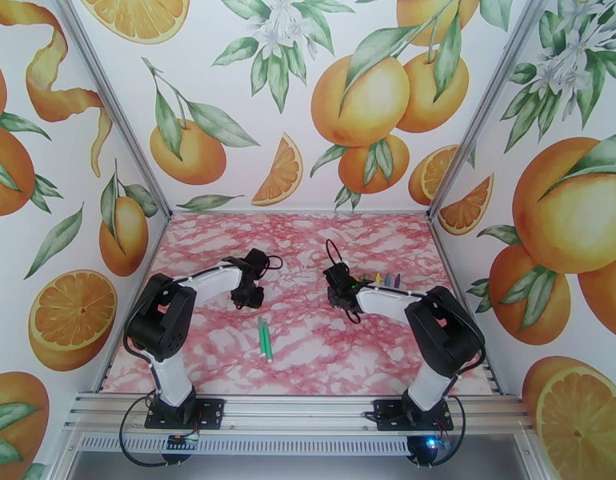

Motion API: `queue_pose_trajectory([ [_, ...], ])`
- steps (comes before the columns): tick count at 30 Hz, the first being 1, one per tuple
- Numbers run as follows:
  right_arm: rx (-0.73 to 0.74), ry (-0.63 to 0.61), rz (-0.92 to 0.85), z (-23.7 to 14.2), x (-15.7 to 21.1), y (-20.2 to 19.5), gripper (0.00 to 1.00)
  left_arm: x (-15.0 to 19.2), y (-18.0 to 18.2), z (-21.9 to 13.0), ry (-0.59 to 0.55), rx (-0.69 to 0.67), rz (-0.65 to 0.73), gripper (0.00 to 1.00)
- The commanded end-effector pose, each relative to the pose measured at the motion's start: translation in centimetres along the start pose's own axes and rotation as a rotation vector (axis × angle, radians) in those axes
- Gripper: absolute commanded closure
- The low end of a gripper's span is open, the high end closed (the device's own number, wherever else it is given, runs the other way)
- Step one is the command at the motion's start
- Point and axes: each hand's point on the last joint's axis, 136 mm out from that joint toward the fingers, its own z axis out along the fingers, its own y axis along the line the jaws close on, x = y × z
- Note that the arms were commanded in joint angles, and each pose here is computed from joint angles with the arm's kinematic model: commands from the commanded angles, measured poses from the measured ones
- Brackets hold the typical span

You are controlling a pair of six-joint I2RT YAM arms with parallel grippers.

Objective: Open the pen caps

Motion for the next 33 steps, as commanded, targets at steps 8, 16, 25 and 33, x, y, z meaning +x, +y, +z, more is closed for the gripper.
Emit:
queue_pose_trajectory([
  [8, -0.043, -0.083, -0.005, -4.5, -2.0, 0.3, 0.66, -2.6, -0.4, -6.6, -0.170, 0.068, -0.017, 0.68],
  [16, -0.109, -0.088, -0.091, -7.4, -0.4, 3.3, 0.64, -2.0, 0.4, -9.8, -0.249, 0.090, -0.030, 0.65],
  [25, -0.257, -0.048, -0.211, -10.2, 4.3, 9.1, 0.63, 0.9, 2.5, -11.2, -0.317, 0.107, -0.081, 0.59],
  [33, -0.387, 0.007, -0.281, -11.7, 8.4, 14.5, 0.63, 3.4, 3.6, -11.1, -0.359, 0.159, -0.152, 0.48],
])
